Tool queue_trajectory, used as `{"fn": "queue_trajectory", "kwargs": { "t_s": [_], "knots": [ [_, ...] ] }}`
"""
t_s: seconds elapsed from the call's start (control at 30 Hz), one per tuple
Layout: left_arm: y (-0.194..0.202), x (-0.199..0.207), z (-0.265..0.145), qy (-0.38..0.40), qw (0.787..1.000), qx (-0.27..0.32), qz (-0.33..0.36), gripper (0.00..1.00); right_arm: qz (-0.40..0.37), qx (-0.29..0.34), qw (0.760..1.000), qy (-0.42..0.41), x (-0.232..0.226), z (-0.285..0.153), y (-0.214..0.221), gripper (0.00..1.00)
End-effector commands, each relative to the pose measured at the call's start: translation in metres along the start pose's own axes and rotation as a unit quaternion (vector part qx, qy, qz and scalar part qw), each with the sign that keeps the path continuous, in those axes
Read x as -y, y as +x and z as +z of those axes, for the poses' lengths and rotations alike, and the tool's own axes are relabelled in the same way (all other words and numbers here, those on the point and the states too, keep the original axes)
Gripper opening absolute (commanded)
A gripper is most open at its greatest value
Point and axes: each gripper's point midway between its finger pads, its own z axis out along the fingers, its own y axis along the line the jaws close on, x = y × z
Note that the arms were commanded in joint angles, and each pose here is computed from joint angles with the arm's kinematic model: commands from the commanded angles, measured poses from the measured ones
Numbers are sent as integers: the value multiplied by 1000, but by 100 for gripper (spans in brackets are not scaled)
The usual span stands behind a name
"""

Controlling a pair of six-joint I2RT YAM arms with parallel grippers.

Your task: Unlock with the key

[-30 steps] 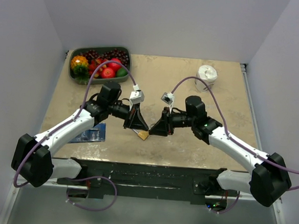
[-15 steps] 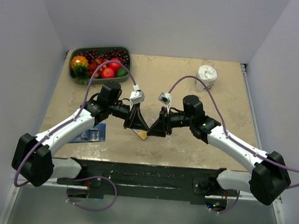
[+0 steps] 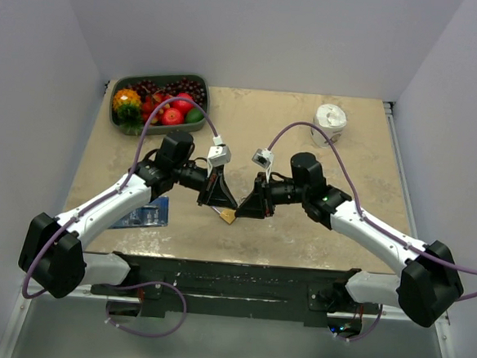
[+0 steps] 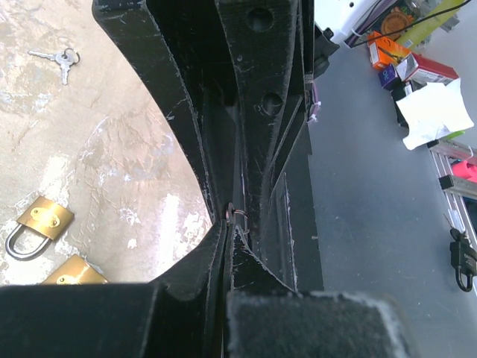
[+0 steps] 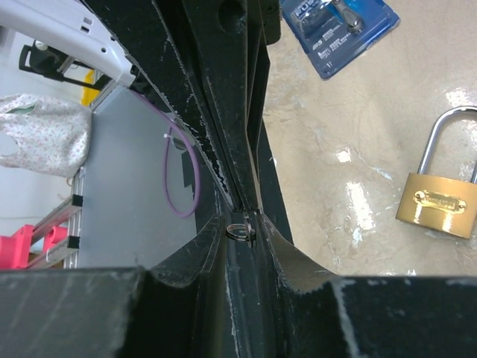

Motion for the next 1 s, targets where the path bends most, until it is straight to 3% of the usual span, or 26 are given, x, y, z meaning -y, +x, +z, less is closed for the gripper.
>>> {"fn": "queue_trajectory", "kwargs": {
  "t_s": [0.0, 0.33, 0.4, 0.53, 0.63, 0.97],
  "knots": [
    [-11, 2, 0, 1, 999, 5, 33, 0, -26, 8, 1000, 0, -7, -1, -13, 22],
    [-8, 0, -1, -6, 999, -3, 37, 0, -35, 21, 998, 37, 0, -7, -16, 21],
    [-6, 0, -1, -5, 999, -6, 34, 0, -47, 25, 997, 55, 2, -10, -20, 34],
    [-5, 1, -2, -3, 999, -8, 36, 0, -55, 24, 996, 65, -1, -16, -23, 51],
    [-4, 4, -2, 4, 999, -8, 36, 0, -63, 27, 996, 49, -9, -17, -26, 55],
    [-3, 8, -2, 16, 999, -8, 37, 0, -49, 9, 999, 8, -10, -5, -19, 42]
  ]
}}
